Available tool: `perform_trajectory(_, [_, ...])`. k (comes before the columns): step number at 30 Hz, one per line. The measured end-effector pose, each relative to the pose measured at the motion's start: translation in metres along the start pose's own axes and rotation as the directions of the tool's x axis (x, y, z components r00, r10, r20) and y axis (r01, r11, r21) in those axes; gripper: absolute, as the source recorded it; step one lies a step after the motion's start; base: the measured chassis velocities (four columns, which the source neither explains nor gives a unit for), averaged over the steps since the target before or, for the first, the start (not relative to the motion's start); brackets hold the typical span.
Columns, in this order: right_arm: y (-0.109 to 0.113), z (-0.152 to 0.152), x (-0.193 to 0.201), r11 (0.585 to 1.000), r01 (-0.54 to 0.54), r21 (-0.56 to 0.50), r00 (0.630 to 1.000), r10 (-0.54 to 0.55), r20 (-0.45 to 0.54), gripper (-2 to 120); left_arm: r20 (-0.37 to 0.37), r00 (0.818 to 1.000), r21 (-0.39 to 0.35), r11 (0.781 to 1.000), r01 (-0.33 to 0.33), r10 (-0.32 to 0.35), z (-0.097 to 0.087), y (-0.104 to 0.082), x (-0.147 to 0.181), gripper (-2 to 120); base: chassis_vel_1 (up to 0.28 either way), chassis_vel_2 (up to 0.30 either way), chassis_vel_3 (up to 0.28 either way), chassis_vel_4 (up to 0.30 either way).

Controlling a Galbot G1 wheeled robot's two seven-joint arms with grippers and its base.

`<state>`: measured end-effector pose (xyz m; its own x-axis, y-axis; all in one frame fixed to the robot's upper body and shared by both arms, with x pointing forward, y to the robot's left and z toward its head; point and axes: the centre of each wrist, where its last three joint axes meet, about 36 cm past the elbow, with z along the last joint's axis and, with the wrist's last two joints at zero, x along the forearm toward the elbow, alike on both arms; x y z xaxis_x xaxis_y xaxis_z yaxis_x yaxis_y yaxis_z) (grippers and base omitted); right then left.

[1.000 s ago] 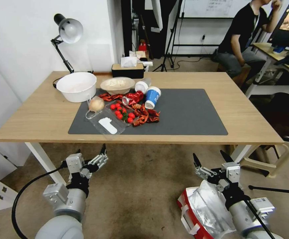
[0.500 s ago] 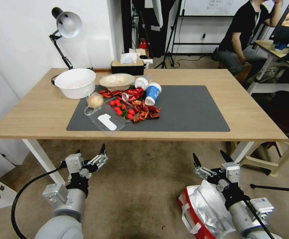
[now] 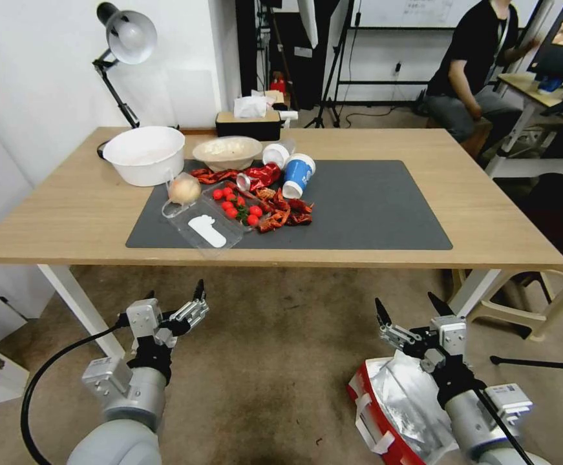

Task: Pick up the food delivery bag from the floor and place it on the table.

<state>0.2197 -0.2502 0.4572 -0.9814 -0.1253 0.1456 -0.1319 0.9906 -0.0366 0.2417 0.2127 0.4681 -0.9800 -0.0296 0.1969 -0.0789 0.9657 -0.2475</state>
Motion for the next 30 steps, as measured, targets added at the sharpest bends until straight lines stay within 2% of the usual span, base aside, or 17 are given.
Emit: perform_trajectory(30, [0.0005,0.0017,0.0002,1.000,-0.001,0.001,1.000,0.001,-0.006,100,0.003,1.000,-0.015,1.000,0.002,-0.002,0.0021,0.0008,0.0001,100,0.000,0.000,0.000,0.000])
